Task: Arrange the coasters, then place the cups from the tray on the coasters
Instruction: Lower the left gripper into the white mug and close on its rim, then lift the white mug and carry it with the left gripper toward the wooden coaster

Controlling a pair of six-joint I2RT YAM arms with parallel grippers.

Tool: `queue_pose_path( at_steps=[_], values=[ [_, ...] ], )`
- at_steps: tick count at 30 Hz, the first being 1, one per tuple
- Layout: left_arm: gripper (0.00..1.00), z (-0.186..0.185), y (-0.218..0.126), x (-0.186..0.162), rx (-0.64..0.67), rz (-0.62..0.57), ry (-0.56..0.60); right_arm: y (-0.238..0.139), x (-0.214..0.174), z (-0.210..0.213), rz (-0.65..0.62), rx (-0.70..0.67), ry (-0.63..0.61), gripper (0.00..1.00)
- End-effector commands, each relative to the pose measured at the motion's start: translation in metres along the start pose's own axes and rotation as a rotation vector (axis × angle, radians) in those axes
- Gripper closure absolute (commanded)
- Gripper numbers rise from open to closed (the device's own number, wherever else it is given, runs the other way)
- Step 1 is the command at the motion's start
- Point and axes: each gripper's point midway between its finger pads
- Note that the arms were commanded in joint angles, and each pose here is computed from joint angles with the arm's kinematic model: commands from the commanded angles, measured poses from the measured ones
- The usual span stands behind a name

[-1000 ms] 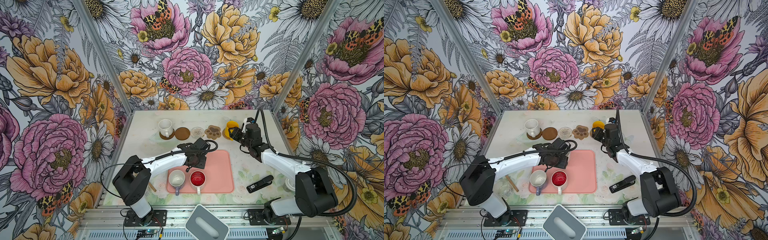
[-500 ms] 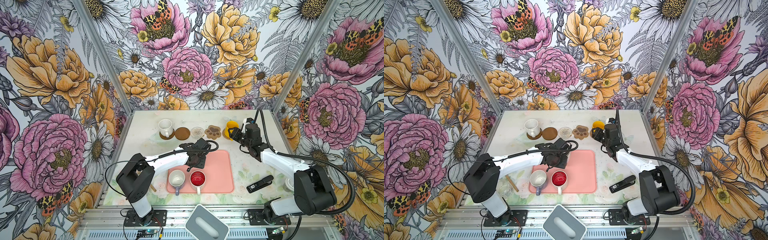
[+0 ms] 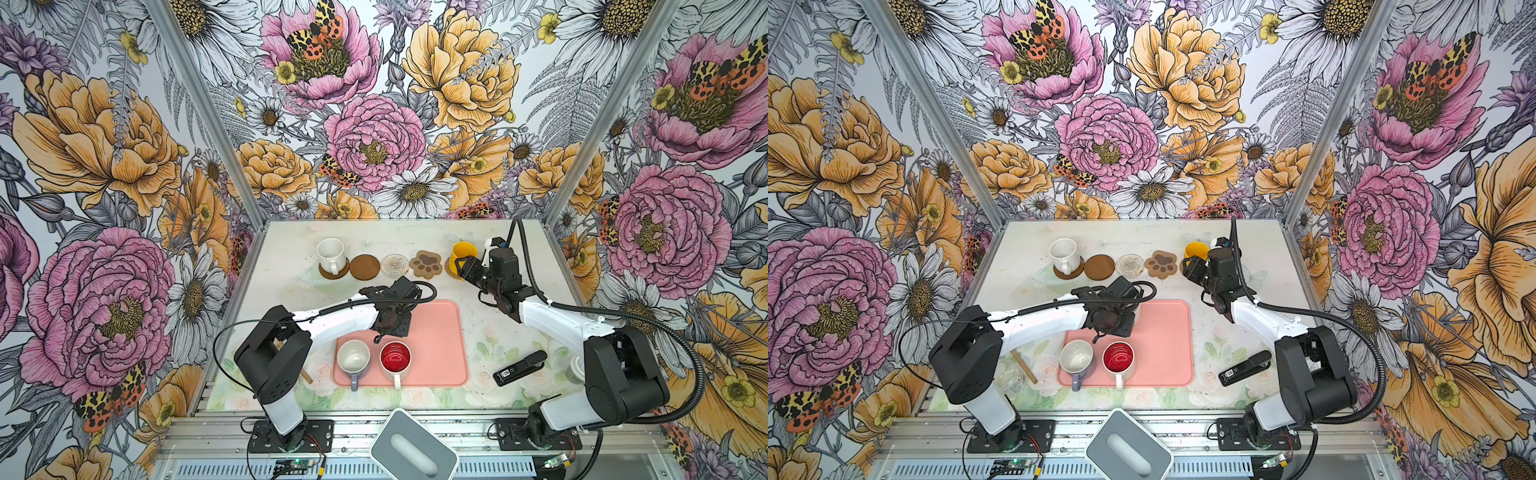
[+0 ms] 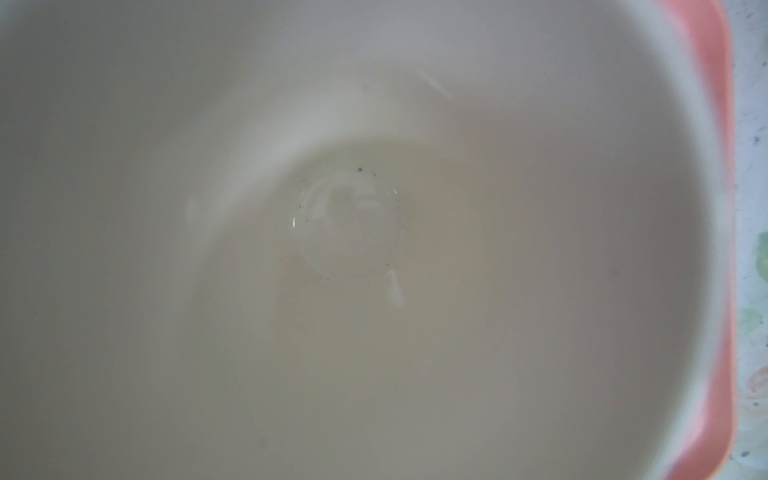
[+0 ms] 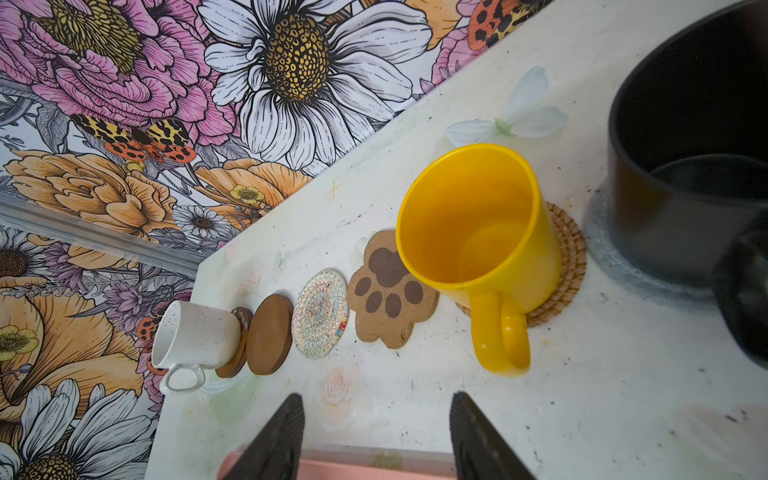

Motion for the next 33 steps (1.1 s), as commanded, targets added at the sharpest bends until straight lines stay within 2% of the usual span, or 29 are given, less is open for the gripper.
queue_pose_path(
  at_steps=[1, 9, 16, 23, 33],
  values=[
    [0.76, 0.002, 0.000, 0.015, 0.005, -0.050, -0.026, 0.002, 0.005, 0.003, -0.016, 0.021, 0.009, 0.42],
    [1.00, 0.005, -0.002, 0.018, 0.019, -0.065, -0.031, 0.003, 0.004, 0.003, -0.012, 0.022, 0.012, 0.42],
    [1.00, 0.010, -0.007, 0.020, 0.039, -0.085, -0.040, 0.004, 0.005, 0.002, -0.012, 0.022, 0.013, 0.42],
    [1.00, 0.027, -0.025, 0.029, 0.119, -0.167, -0.074, 0.004, 0.003, 0.003, -0.007, 0.025, 0.015, 0.42],
    [1.00, 0.029, -0.039, 0.044, 0.116, -0.218, -0.072, 0.007, 0.002, 0.005, 0.003, 0.037, 0.018, 0.43]
  ],
)
Point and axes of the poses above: each gripper's point midway between its finger pads, its own y axis out along the fingers, its own z axis along the line the jaws close on, x = y × z, and after that the axes turned 7 degrees about y, right-handed
